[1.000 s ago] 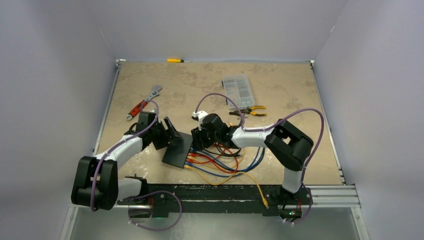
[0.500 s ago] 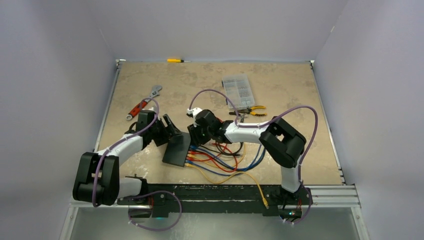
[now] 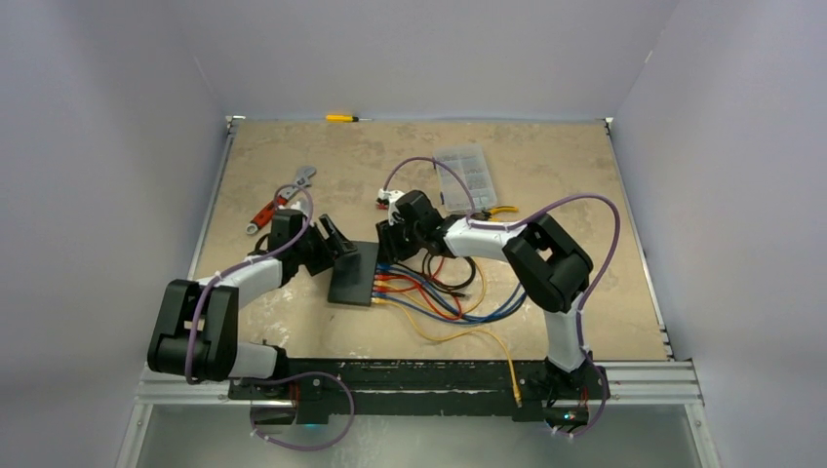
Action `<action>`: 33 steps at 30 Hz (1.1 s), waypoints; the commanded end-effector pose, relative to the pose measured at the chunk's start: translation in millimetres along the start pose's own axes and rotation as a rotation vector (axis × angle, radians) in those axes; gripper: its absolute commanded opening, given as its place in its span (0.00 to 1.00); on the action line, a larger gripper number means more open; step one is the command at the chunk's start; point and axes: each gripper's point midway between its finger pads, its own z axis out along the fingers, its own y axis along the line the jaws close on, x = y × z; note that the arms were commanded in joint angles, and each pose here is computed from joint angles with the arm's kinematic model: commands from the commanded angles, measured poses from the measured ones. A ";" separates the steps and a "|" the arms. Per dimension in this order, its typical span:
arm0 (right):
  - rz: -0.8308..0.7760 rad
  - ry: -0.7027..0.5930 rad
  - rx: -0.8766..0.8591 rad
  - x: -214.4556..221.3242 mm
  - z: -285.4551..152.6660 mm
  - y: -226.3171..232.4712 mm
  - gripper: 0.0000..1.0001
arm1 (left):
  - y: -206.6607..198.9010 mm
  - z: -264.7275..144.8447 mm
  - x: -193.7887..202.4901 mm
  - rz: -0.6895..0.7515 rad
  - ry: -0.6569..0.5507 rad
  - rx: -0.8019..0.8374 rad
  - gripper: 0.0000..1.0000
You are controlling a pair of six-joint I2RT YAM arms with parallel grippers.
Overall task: Pull the plug from the switch port
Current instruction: Move the switch port to the center of the board.
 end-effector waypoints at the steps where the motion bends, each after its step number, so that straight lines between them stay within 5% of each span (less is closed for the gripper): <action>1: 0.035 -0.049 -0.015 -22.1 4.2 -11.4 0.46 | -12.3 8.1 17.0 -0.059 0.105 0.057 0.71; 10: 0.093 -0.053 0.044 -16.0 -16.0 -42.9 0.48 | 2.7 2.5 1.9 0.013 0.069 -0.074 0.75; 22: 0.112 0.004 -0.064 17.1 -29.0 -34.4 0.64 | 14.4 -4.3 33.2 0.023 0.142 -0.043 0.75; 33: 0.106 0.025 -0.121 28.9 -31.4 -26.6 0.51 | 7.9 -9.2 40.2 -0.012 0.151 0.002 0.64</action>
